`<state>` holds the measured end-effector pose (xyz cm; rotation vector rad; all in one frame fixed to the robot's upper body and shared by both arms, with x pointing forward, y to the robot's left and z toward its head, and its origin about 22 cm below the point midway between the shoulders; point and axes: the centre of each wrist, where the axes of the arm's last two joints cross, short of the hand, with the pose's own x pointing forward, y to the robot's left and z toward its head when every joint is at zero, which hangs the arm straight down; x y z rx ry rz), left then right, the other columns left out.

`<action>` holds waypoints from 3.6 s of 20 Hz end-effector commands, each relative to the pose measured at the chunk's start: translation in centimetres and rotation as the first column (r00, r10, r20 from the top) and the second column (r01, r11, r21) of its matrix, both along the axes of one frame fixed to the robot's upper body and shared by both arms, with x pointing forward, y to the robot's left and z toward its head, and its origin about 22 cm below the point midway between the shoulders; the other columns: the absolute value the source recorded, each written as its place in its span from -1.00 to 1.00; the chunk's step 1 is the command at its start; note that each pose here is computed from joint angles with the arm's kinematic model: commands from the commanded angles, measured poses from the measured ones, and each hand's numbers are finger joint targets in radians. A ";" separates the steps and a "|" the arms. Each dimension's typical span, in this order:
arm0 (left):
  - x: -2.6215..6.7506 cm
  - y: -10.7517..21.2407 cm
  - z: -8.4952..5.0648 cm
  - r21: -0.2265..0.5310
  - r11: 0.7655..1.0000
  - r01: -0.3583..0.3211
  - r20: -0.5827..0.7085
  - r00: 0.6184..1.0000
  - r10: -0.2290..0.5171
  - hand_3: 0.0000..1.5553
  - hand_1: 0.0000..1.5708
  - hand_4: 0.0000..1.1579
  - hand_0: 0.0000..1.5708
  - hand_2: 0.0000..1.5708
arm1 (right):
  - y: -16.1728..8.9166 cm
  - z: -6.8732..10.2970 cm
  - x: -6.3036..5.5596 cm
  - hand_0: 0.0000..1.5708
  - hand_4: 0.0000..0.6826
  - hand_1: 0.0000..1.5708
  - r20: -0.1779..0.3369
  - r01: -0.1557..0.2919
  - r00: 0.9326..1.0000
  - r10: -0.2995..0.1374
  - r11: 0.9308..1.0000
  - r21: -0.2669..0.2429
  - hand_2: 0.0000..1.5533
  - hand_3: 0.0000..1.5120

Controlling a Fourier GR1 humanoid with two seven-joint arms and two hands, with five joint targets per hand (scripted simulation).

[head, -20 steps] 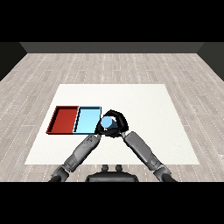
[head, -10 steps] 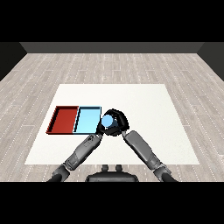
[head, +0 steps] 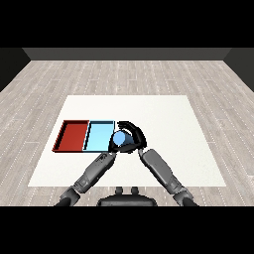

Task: Pick the blue can and put it in the blue box

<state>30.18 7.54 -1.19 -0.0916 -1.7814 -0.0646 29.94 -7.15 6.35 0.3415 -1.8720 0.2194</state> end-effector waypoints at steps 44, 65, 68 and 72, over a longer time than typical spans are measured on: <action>7.02 14.8 -5.4 0.553 0.798 -0.240 -0.275 0.851 0.447 0.87 1.00 0.70 1.00 1.00 | -15.5 -2.0 -1.6 -1.00 -1.00 -1.00 0.018 0.243 0.967 -0.254 0.941 0.235 -1.00 -1.00; 7.66 16.2 -4.8 0.554 0.716 -0.425 -0.283 0.713 0.642 -1.00 -1.00 -1.00 -1.00 -1.00 | -16.8 0.2 -3.0 -1.00 -1.00 -1.00 0.066 0.215 0.970 -0.234 0.952 0.216 -1.00 -1.00; 8.22 14.2 -3.9 0.413 0.729 -0.546 -0.108 0.766 0.634 -1.00 -1.00 -1.00 -1.00 -1.00 | -16.6 0.7 -1.8 -1.00 -1.00 -1.00 0.082 0.215 0.967 -0.240 0.947 0.238 -1.00 -1.00; 11.01 11.7 1.5 0.129 0.914 -0.384 0.150 0.919 0.365 -1.00 -1.00 -1.00 -1.00 -1.00 | -17.3 0.4 -2.4 -1.00 -1.00 -1.00 0.095 0.222 0.966 -0.242 0.958 0.183 -1.00 -1.00</action>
